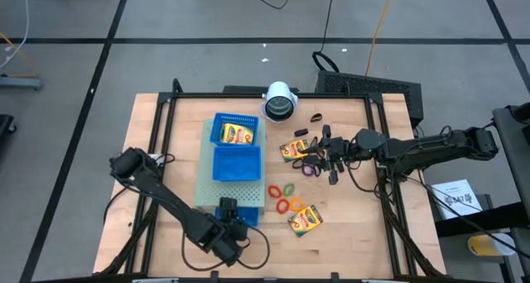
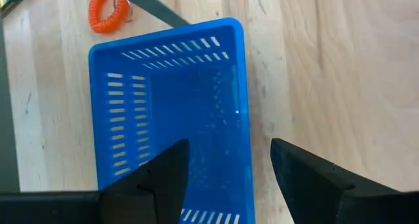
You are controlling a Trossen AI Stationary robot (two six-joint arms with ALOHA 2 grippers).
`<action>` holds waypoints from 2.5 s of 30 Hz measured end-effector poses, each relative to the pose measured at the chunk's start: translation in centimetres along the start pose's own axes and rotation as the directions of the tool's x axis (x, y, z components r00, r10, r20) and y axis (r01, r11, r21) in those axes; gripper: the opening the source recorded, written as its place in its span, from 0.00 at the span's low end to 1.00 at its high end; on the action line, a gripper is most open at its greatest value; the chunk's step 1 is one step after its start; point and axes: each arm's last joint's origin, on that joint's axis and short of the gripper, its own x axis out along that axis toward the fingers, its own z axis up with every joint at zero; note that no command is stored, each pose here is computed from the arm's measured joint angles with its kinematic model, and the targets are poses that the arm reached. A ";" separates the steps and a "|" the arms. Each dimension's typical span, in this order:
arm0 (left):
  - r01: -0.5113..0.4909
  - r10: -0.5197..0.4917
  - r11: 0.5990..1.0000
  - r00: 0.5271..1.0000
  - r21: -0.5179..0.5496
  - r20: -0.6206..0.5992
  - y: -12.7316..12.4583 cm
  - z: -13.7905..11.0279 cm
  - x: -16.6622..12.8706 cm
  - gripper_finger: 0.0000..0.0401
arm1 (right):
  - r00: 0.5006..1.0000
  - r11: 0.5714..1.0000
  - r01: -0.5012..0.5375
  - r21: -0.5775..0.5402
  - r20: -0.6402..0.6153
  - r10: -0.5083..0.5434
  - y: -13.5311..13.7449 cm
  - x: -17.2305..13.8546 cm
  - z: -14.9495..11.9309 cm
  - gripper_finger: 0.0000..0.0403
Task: Pick & Place Office Desk Supplies
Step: Put the blue bin on the shelf
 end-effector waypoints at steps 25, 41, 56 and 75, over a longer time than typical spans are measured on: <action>-0.038 0.047 0.990 0.997 -0.135 0.066 -2.0 -0.7 -0.2 0.42 | 1.000 1.000 0.000 -0.003 0.000 0.000 0.0 0.0 0.0 0.29; -0.061 0.067 0.989 0.997 -0.136 0.039 -2.9 -1.1 0.6 0.63 | 1.000 1.000 0.000 -0.002 0.008 0.000 0.0 0.0 0.1 0.29; -0.039 0.033 0.992 0.998 -0.121 -0.054 -2.6 -0.9 2.8 0.52 | 1.000 1.000 0.000 -0.001 0.008 0.000 0.0 0.0 0.1 0.29; 0.160 -0.168 0.974 0.985 -0.163 -0.035 -2.2 -0.7 -1.1 0.02 | 1.000 1.000 0.000 -0.004 0.008 0.000 0.0 0.0 0.1 0.29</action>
